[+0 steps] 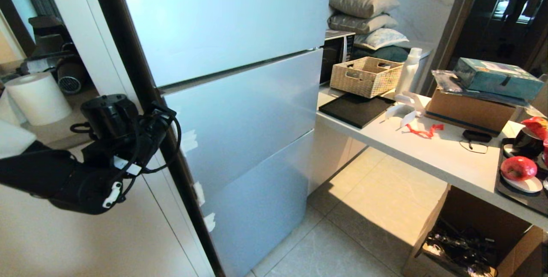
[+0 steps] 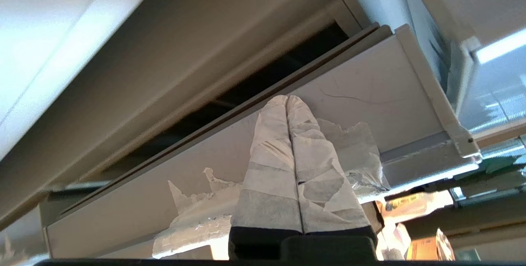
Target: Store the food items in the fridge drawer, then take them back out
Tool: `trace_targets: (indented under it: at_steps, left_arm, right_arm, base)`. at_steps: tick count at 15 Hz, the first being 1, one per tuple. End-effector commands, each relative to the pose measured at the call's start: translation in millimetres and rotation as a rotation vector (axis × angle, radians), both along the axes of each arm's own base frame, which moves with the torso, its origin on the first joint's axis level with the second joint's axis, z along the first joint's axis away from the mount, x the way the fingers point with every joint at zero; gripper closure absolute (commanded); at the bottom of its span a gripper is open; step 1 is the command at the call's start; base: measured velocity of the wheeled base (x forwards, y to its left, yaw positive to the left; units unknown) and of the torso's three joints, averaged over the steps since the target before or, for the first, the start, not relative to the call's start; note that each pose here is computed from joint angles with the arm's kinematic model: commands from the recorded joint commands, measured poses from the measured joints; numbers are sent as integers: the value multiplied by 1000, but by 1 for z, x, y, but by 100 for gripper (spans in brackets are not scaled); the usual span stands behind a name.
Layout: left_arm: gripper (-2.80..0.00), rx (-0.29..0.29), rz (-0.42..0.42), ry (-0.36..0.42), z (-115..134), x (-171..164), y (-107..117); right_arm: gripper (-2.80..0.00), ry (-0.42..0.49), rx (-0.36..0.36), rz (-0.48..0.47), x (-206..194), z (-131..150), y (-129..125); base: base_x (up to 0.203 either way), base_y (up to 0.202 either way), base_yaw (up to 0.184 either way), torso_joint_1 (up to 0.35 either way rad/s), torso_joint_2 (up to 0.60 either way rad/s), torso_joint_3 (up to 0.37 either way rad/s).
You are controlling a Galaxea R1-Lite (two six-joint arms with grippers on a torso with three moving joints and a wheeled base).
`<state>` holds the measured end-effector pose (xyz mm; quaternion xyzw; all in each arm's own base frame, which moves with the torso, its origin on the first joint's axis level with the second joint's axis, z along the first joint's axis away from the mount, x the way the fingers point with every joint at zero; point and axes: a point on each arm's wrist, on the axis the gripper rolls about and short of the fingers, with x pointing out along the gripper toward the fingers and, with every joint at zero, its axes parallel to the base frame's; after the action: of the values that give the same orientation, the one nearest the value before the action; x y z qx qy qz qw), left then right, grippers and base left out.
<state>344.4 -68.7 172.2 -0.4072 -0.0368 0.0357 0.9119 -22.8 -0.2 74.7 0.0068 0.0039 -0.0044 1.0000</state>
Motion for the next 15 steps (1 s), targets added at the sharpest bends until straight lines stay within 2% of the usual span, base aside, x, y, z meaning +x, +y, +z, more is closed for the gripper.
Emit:
trace_targets:
  at_steps: [1, 9, 12, 15]
  left_arm:
    - [0, -8, -12, -15, 7, -14, -1]
    - [0, -2, -64, 11, 6, -45, -10]
    - [0, 0, -115, 17, 7, -60, -21]
    - [0, 4, -210, 27, 7, -92, -38]
  right_arm:
    - [0, 0, 0, 1, 0, 0, 0]
    - [0, 1, 0, 1, 0, 0, 0]
    - [0, 1, 0, 1, 0, 0, 0]
    - [0, 1, 0, 1, 0, 0, 0]
  base:
    - [0, 0, 0, 0, 0, 0]
    - [0, 0, 0, 0, 0, 0]
    - [0, 0, 0, 0, 0, 0]
    - [0, 0, 0, 0, 0, 0]
